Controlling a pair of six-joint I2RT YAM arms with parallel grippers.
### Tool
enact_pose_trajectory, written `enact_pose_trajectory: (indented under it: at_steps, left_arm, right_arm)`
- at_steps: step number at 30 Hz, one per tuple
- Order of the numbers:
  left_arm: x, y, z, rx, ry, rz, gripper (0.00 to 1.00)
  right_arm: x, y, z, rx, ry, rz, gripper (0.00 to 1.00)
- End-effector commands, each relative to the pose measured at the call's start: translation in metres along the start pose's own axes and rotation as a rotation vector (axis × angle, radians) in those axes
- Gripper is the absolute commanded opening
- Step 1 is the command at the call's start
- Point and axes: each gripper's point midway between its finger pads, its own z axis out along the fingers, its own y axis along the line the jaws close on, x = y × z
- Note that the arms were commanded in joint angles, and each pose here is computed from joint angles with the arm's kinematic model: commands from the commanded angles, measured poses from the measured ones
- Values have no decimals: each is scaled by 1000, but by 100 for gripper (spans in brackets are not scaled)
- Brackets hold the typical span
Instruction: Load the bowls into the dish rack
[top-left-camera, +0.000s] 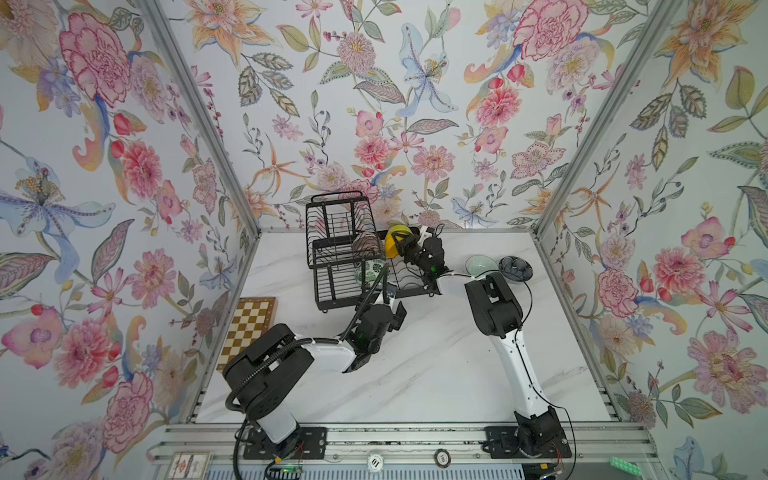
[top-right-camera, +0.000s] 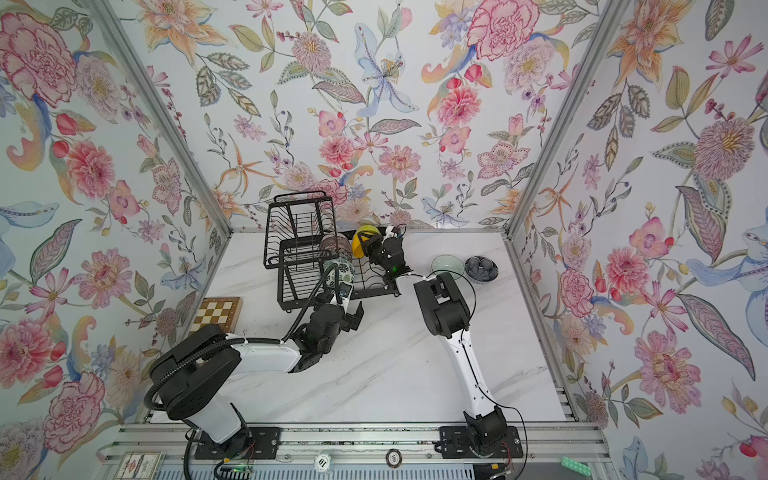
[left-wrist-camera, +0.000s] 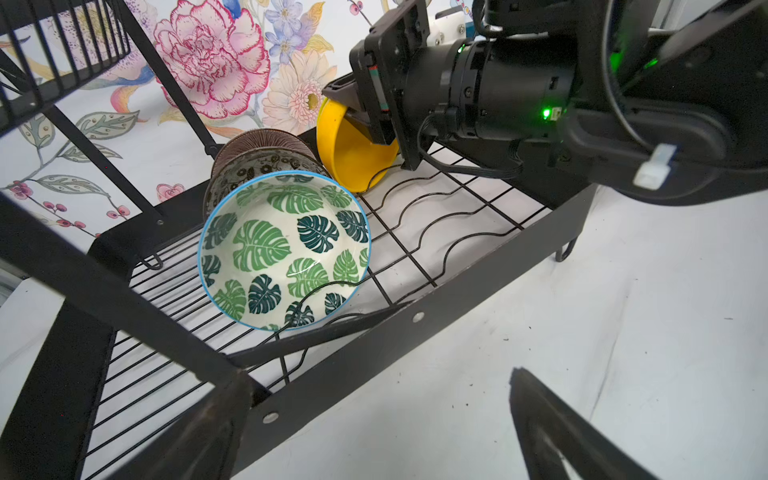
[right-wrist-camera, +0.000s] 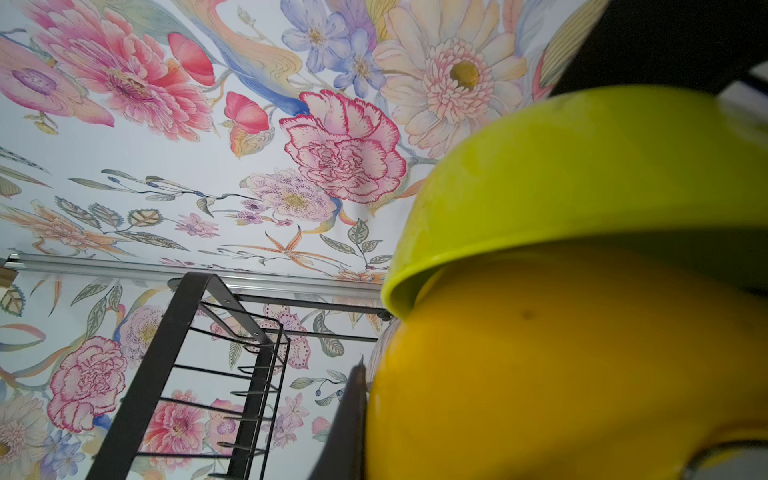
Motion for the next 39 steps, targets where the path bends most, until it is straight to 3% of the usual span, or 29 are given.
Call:
enact_pose_trajectory:
  at_steps: [1, 21, 39]
  left_arm:
    - [0, 10, 0, -38, -3, -27, 99]
    - [-5, 12, -2, -40, -13, -36, 99]
    - [-11, 14, -4, -39, -26, -46, 99]
  right_arm:
    - [14, -33, -4, 96, 37, 34, 0]
    - [0, -55, -17, 149, -81, 278, 0]
    - [1, -64, -21, 246, -117, 404, 0]
